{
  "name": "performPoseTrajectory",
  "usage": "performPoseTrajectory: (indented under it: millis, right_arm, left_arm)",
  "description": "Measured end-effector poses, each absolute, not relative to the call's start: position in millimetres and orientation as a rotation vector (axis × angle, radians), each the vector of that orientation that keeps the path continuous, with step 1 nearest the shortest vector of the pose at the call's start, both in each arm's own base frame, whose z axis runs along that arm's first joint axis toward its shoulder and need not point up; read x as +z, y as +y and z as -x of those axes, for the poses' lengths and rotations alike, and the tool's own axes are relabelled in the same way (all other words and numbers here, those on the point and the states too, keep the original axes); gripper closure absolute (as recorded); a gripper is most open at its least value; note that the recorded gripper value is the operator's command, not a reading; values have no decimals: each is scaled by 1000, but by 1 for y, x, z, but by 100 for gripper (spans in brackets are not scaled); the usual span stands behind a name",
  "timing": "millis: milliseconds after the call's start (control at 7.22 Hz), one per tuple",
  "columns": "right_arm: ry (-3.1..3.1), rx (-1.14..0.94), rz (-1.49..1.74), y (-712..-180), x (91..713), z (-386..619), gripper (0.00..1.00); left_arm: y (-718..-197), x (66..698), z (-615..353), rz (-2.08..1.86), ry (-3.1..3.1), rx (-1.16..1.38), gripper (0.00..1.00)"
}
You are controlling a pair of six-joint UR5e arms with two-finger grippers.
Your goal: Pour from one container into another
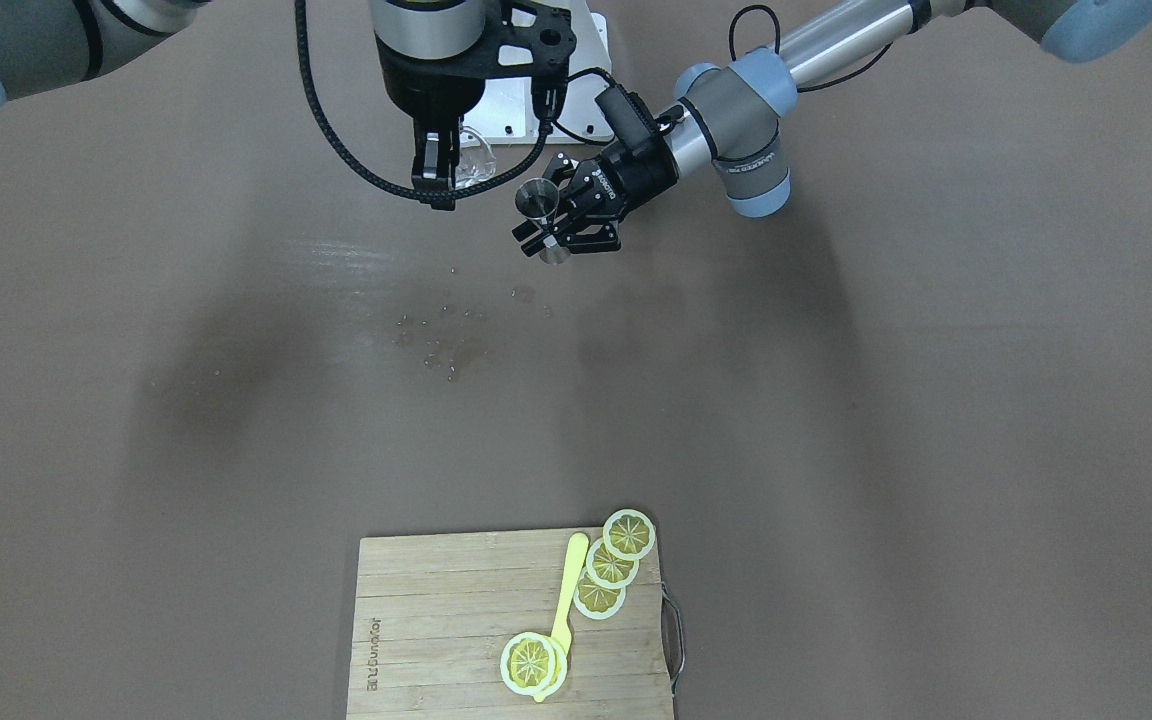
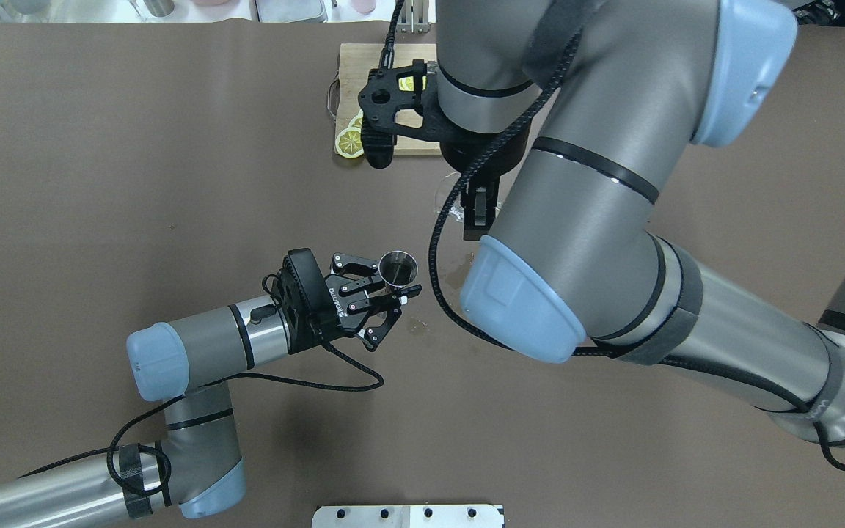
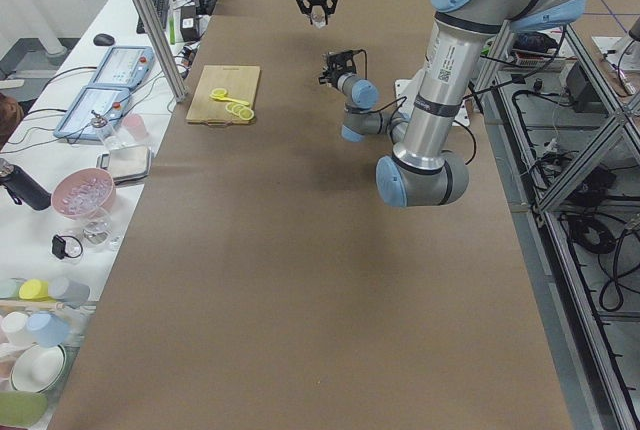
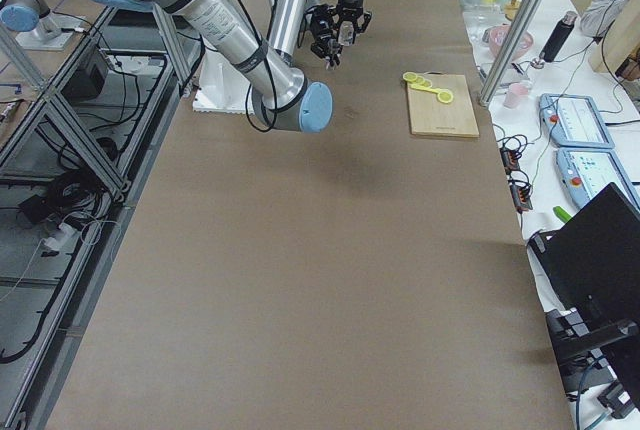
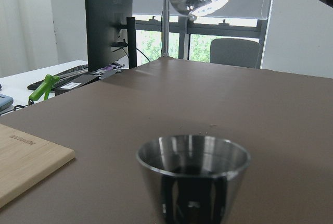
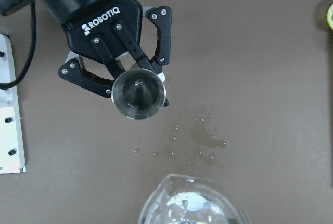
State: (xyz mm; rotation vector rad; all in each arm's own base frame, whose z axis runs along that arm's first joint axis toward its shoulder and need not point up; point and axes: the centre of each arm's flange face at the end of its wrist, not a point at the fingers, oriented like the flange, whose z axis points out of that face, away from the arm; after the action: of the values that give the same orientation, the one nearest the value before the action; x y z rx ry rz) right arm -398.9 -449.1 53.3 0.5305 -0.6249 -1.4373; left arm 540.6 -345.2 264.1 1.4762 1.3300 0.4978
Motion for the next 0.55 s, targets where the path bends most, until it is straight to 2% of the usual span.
performPoseTrajectory:
  millis: [554]
  right_arm:
    - [-663, -1404, -716, -452, 105, 344, 100]
  left_arm:
    - [-362, 266, -531, -1502, 1292, 490, 100]
